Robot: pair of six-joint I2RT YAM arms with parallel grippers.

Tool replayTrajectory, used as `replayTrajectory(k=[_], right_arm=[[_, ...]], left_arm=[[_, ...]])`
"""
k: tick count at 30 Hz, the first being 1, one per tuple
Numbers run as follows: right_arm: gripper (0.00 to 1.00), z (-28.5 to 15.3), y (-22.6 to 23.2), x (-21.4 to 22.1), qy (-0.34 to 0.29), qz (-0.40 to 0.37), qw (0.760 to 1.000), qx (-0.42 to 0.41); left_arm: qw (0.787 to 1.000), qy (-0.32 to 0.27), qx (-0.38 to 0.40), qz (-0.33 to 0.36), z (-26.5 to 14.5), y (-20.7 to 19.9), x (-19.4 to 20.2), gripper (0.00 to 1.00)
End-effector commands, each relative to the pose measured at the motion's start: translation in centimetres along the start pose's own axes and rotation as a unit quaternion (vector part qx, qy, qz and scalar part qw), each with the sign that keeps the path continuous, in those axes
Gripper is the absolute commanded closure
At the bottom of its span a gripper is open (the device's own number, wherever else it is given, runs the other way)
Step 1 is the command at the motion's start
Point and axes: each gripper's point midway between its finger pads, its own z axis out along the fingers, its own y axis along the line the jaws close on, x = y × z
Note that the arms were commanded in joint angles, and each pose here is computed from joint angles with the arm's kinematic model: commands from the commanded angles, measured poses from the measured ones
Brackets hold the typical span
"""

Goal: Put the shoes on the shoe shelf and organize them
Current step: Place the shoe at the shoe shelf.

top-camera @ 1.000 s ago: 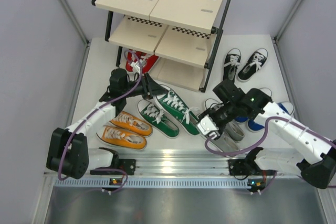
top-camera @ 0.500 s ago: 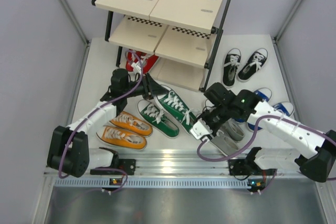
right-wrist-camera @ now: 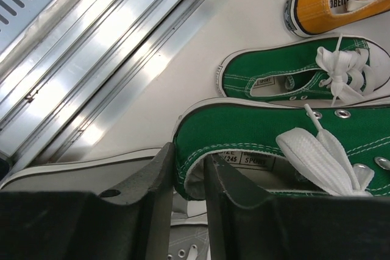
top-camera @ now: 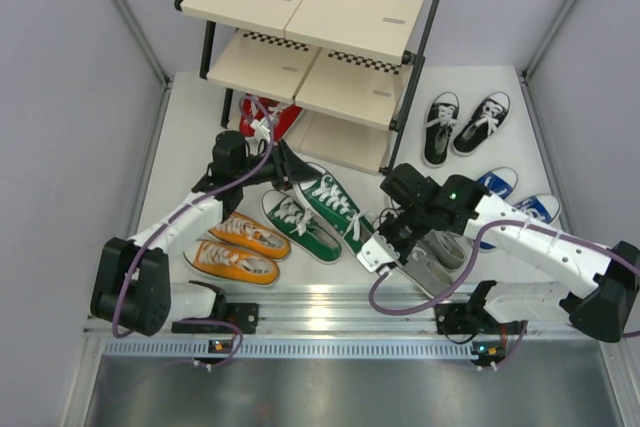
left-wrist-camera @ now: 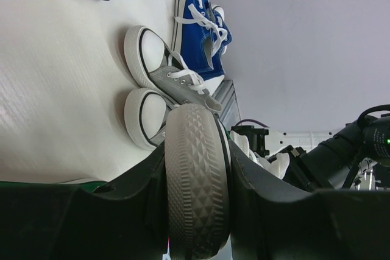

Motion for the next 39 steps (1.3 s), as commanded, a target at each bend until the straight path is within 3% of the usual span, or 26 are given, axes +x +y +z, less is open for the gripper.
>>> replayTrajectory(k=[1,4,5,9,10,11,13,14,16,18,24,32,39], right_arm=[[0.77,0.7,0.3,-0.2,-0.002,-0.006,1.0,-0.012],[0.9,0.7,0.3,-0.3,-0.002,-0.001,1.0,-0.011],[1.0,0.6,0.2,-0.4,-0.003,0.002,1.0,-0.008],[1.0,-0.3,-0.5,-1.1,-0.004,0.017,1.0,0.008],[1.0,-0.5,-0.6,-1.1,-0.003,0.033,0.999,0.009],[1.0,-0.8,-0.9,-1.4,-0.004,0.031,0.999,0.011],[1.0,-1.3,-1.2,-1.4,-0.001,0.049,0.999,0.02],[1.0,-1.6,-1.5,-1.3,0.001,0.051,0.998,0.027],[1.0,-1.8,-1.7,-1.2,0.005,0.057,0.998,0.034],[1.0,-2.0,-2.1,-0.9,0.013,0.061,0.997,0.044],[1.0,-2.2,-3.8,0.0,0.035,0.081,0.994,0.065],[1.0,-2.5,-7.1,1.3,0.068,0.122,0.985,0.103],[1.0,-3.0,-11.0,3.7,0.111,0.156,0.968,0.162]], left_arm=[[0.998,-0.007,0.063,0.02,-0.3,-4.6,-1.6,1.0],[0.998,-0.011,0.066,0.022,-0.3,-4.8,-1.7,1.0],[0.997,-0.01,0.066,0.023,-0.3,-4.8,-1.7,1.0],[0.997,-0.023,0.06,0.03,-0.4,-4.5,-1.9,1.0],[0.997,-0.032,0.057,0.038,-0.5,-4.5,-2.1,0.95],[0.997,-0.036,0.056,0.043,-0.5,-4.4,-2.1,0.79],[0.997,-0.041,0.044,0.045,-0.7,-3.9,-2.1,0.65],[0.995,-0.056,0.037,0.067,-0.9,-4.1,-2.7,0.48],[0.996,-0.061,-0.002,0.068,-1.3,-3.0,-2.8,0.33],[0.989,-0.091,-0.027,0.117,-2.0,-3.5,-4.1,0.18],[0.956,-0.164,-0.125,0.206,-5.3,-3.2,-6.2,0.09],[0.903,-0.206,-0.24,0.291,-10.1,-2.2,-7.0,0.08],[0.881,-0.23,-0.232,0.343,-13.1,-3.2,-4.5,0.08]])
